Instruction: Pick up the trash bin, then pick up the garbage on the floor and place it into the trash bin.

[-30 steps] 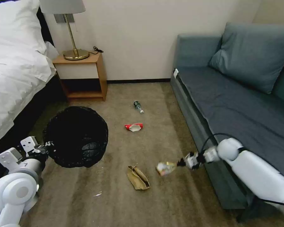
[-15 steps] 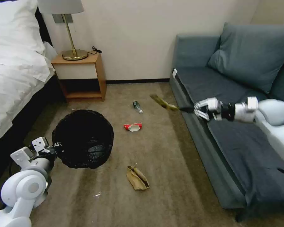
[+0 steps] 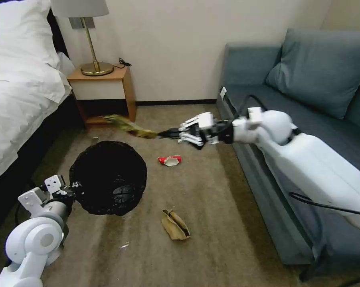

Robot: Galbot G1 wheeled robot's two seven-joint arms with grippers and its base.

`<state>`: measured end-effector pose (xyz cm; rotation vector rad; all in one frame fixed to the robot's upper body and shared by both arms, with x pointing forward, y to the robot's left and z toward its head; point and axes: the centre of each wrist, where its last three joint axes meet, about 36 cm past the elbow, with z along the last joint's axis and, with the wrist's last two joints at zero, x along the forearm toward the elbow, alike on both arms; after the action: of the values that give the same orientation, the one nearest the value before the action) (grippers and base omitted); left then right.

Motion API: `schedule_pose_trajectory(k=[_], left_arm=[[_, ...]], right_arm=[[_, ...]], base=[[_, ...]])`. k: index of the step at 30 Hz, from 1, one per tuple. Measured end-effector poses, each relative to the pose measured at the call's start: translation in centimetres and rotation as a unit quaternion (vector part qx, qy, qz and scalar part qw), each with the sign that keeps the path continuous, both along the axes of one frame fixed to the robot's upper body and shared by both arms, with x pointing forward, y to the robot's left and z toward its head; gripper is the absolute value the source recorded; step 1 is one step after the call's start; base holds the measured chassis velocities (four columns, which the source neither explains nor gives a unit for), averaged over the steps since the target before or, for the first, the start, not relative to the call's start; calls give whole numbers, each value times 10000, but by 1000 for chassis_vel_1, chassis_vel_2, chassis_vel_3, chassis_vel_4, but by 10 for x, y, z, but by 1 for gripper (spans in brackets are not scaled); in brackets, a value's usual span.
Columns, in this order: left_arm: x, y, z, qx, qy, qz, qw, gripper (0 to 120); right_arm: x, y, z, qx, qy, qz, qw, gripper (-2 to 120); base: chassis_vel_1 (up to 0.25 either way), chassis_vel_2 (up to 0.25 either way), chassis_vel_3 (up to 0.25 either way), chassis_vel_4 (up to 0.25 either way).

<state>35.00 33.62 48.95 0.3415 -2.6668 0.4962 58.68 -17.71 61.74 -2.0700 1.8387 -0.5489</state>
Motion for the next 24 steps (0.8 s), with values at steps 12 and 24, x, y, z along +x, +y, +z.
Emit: schedule_pose_trajectory(k=[12,24], left_arm=[[-11,-13,3,27,18,-151,9999,1],[-20,-24,8,30,-19,-286,9996,1]], right_arm=[[16,78,-40,-311,281,422,9982,0],[14,114,-64,-438,348,660,9963,0]], base=[[0,0,0,0],[0,0,0,0]])
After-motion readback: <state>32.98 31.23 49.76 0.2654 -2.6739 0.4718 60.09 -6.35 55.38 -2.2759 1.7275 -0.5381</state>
